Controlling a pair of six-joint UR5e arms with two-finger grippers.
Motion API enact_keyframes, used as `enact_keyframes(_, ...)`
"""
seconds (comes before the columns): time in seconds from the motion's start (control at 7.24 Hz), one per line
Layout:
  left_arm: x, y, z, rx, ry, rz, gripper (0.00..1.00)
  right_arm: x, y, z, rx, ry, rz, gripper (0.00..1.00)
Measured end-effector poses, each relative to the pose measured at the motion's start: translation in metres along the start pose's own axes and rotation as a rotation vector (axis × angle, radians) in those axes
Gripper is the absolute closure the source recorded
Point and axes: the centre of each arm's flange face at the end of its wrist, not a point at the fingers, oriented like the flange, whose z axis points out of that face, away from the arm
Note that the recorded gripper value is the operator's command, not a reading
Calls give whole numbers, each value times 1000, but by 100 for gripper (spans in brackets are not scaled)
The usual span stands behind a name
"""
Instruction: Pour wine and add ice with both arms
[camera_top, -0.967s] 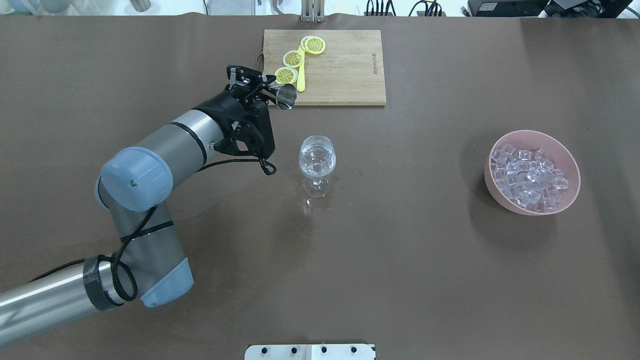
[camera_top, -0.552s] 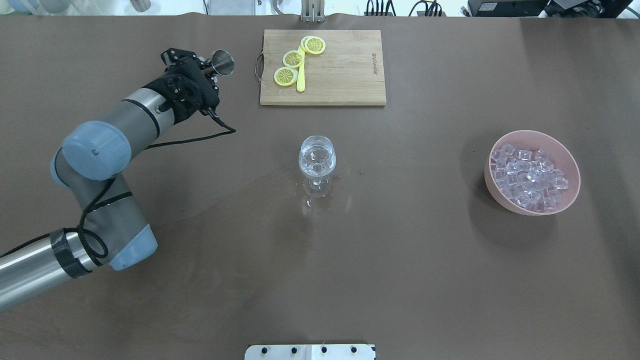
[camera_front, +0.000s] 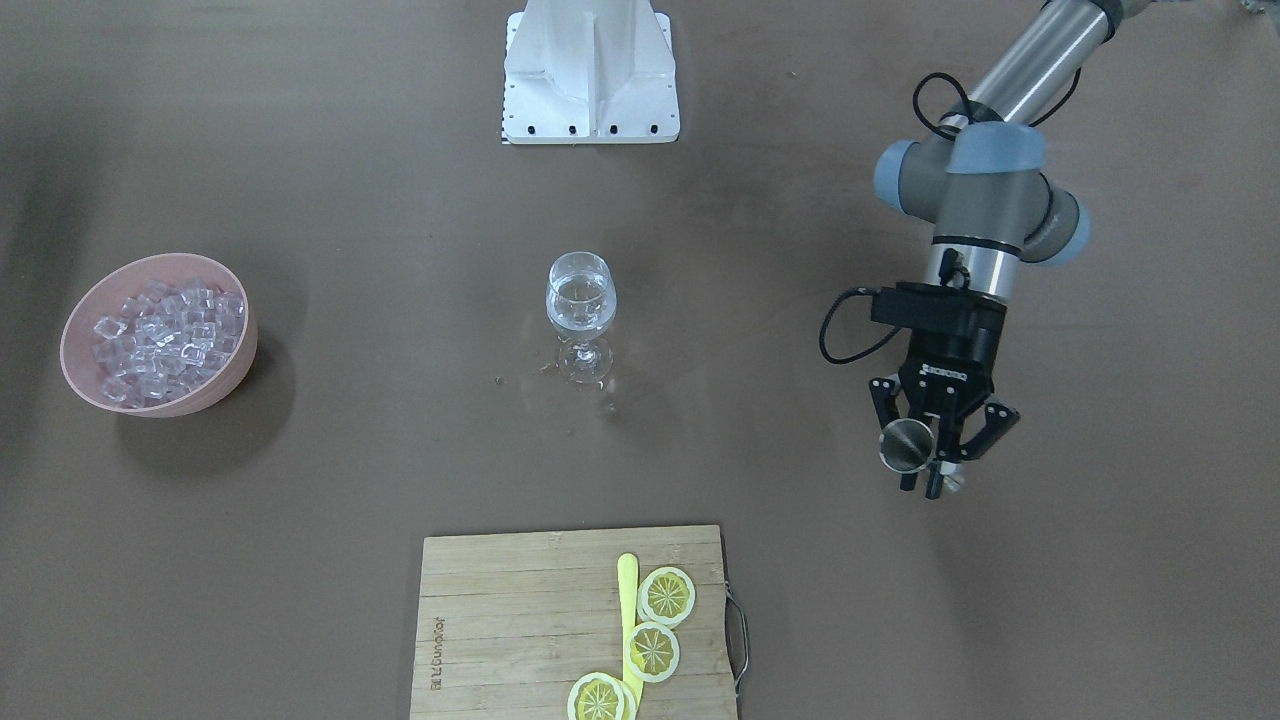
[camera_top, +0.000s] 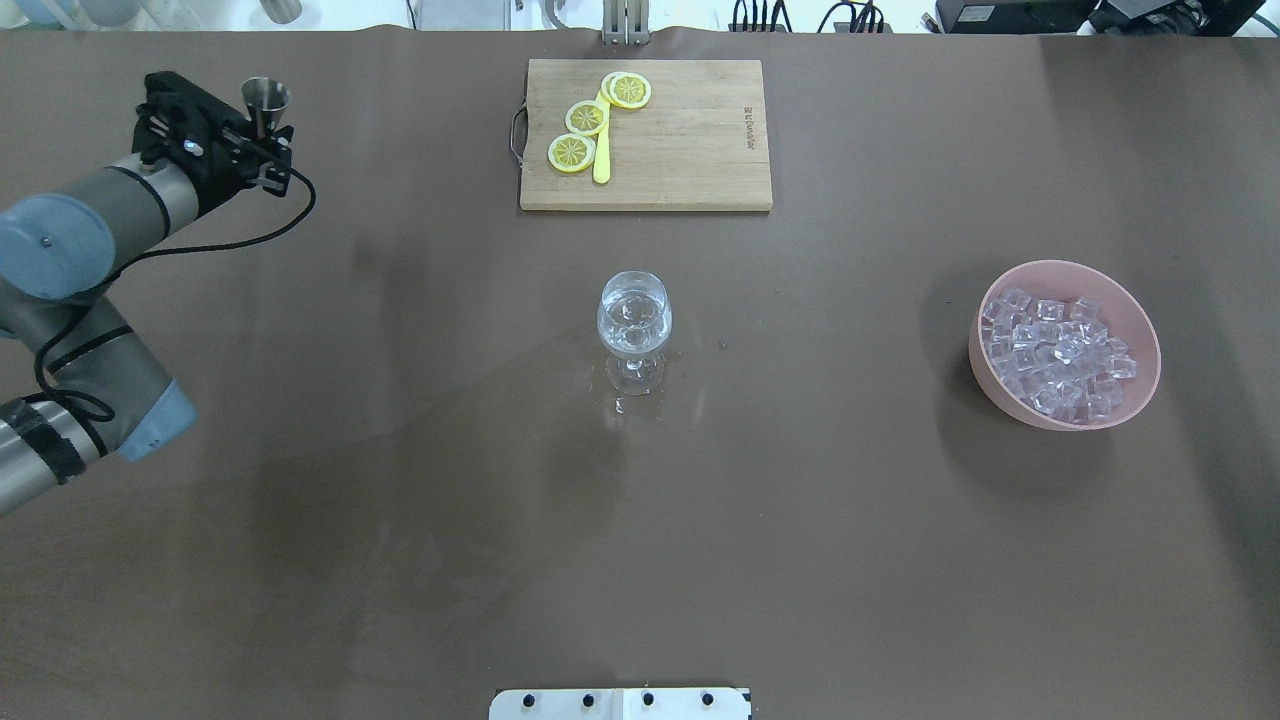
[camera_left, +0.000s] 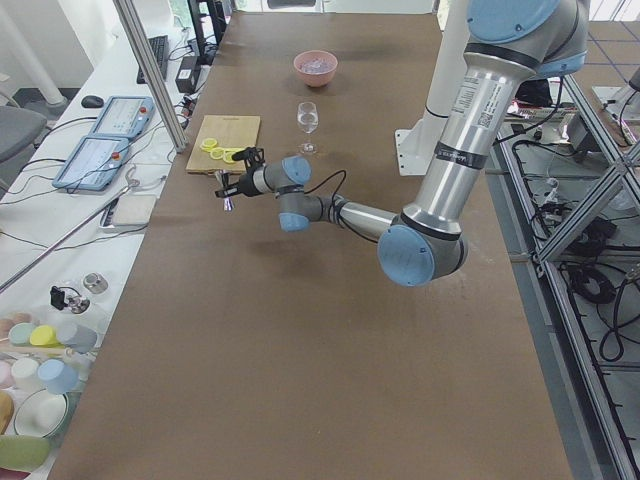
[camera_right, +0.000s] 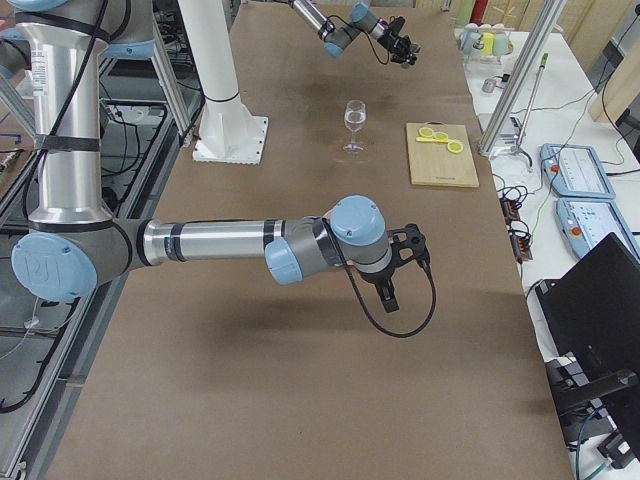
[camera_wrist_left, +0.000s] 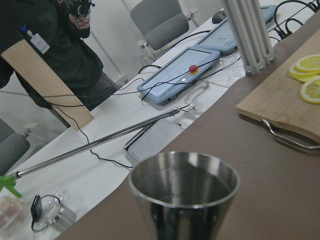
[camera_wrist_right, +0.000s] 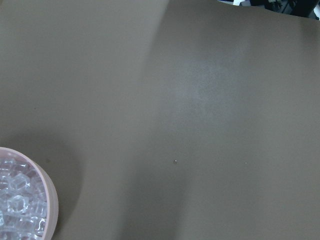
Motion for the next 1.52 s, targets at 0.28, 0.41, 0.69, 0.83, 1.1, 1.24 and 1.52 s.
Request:
enact_keyframes(0.28, -43, 59, -13, 41, -16, -149, 100, -21, -22, 9, -3, -13, -52, 0)
enact_keyframes(0.41, -52, 70, -18, 64, -26, -213, 100, -28, -29, 12, -4, -16, -68, 0)
enact_keyframes(0.69, -51, 76, -19, 104, -63, -263, 100, -34, -35, 15, -4, -19, -80, 0)
enact_keyframes(0.83, -41, 84, -18, 105, -68, -271, 100, -34, -35, 15, -4, -20, -80, 0)
enact_keyframes(1.1, -28, 95, -16, 98, -70, -276, 100, -34, -35, 16, -7, -21, -77, 0)
enact_keyframes(1.24, -25, 98, -16, 95, -68, -276, 100, -35, -35, 18, -9, -21, -76, 0)
enact_keyframes(1.52, -22, 103, -16, 83, -65, -269, 2, -35, -35, 19, -11, -21, -75, 0)
